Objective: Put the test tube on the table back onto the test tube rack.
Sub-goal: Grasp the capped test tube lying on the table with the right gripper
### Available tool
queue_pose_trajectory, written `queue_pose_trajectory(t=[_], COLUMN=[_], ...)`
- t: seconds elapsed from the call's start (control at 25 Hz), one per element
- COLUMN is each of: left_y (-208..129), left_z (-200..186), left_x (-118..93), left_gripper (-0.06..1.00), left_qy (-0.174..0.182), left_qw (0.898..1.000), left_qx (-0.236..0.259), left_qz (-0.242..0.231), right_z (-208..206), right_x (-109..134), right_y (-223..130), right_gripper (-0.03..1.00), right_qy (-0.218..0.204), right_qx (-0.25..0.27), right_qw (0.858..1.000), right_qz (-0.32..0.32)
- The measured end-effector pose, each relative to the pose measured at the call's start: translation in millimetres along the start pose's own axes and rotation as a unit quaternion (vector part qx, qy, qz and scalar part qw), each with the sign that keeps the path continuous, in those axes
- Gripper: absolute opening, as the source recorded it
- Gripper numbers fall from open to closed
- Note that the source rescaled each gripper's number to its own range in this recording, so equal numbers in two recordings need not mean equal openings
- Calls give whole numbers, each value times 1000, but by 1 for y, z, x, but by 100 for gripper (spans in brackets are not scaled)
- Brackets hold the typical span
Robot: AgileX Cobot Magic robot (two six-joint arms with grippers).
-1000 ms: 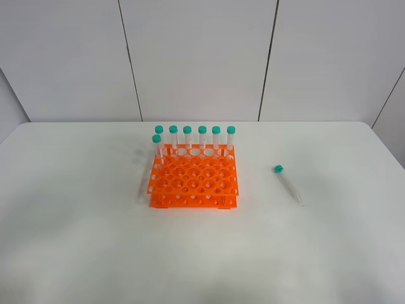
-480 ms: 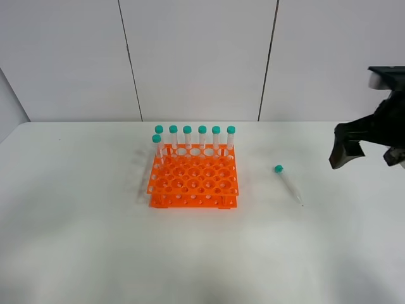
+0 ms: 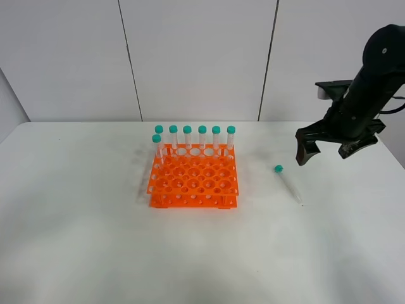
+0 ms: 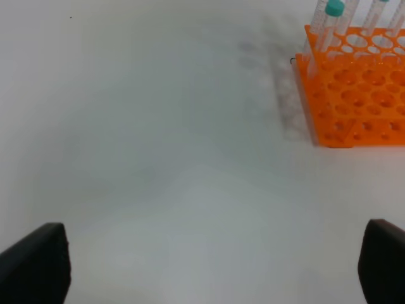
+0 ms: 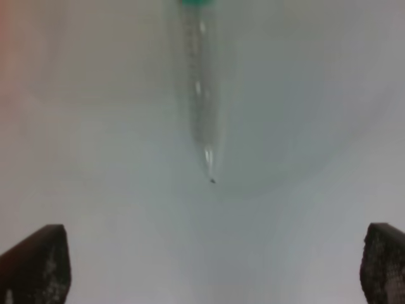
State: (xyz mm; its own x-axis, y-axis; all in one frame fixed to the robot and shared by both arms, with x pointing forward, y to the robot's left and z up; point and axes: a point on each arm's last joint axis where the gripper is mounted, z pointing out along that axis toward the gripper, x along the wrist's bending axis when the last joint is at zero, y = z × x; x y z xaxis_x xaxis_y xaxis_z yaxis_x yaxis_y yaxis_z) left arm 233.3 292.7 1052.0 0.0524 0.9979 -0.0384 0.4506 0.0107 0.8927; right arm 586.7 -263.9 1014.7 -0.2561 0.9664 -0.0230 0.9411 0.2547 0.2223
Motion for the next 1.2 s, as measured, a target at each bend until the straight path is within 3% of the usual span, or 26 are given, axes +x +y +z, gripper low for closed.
queue_pose_trajectory(t=[0.48,0.84,1.2], left_y=[0,0,0], left_z=[0,0,0], left_x=[0,0,0], left_gripper=[100,100,100], left_qy=[0,0,0], left_qw=[1000,1000,1000], left_qx=[0,0,0], left_qz=[0,0,0], right_z=[51,103,120], right_x=[-10,1,-2], right_y=[12,19,19], right_gripper=[100,100,100], right_qy=[-2,13,8], right_qx=[9,15,17], right_qw=[1000,1000,999], right_qz=[9,11,30])
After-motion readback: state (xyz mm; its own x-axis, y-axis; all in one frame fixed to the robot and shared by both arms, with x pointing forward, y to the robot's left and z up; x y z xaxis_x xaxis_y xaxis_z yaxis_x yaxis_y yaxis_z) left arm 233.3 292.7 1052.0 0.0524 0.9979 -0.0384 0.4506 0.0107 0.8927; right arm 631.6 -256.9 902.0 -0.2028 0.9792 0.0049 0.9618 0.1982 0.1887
